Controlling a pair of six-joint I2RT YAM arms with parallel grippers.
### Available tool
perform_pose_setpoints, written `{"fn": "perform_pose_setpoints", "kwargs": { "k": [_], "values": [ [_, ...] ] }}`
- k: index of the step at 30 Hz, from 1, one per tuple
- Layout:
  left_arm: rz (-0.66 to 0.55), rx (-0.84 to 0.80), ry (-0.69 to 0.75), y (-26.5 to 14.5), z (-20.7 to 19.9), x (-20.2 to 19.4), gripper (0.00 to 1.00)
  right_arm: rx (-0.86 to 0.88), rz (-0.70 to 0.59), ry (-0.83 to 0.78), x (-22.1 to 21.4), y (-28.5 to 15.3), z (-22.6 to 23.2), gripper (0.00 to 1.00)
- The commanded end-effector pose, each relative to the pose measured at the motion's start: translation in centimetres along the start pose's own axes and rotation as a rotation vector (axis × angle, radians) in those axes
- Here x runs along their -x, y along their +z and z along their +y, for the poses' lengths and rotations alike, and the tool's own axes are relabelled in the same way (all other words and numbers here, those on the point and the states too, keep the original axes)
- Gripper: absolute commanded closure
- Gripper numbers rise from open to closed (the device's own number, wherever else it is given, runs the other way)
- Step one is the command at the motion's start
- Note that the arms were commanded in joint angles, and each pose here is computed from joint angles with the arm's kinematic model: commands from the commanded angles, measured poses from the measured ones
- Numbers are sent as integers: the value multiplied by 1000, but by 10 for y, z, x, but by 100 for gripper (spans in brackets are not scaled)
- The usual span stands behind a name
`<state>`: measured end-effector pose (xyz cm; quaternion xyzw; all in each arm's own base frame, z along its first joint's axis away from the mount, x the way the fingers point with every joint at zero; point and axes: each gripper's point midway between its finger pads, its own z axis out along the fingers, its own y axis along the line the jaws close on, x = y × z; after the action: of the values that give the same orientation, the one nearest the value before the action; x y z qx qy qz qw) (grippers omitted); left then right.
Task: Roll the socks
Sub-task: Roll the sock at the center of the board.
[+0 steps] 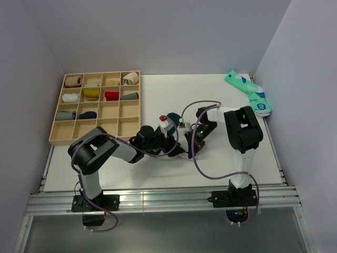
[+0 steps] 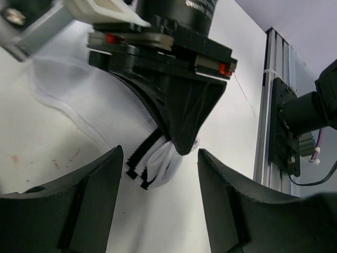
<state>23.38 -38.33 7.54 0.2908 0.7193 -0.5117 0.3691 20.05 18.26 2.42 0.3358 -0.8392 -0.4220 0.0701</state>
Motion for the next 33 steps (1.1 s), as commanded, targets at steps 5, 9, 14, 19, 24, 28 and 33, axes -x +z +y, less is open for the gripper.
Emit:
{"fn": "perform_pose_setpoints", "kwargs": {
  "k": [5, 9, 14, 19, 24, 28, 33],
  "values": [
    [18, -45, 37, 11, -5, -8, 35, 36, -16, 0, 8, -5, 3, 94],
    [29, -35, 31, 13, -1, -14, 35, 47, -16, 2, 8, -5, 3, 94],
    [40, -48, 25, 17, -2, -17, 35, 50, -15, 3, 8, -5, 2, 95],
    [52, -56, 20, 21, -4, -20, 36, 50, -15, 10, 10, -6, 0, 95],
    [61, -46, 18, 23, -4, -25, 40, 48, -21, 8, 11, -7, 0, 96],
    [62, -35, 10, 24, -2, -26, 48, 50, -19, 14, 10, -6, -1, 96],
    [62, -17, -8, 26, 2, -27, 58, 47, -26, 13, 12, -7, -2, 96]
  ]
}}
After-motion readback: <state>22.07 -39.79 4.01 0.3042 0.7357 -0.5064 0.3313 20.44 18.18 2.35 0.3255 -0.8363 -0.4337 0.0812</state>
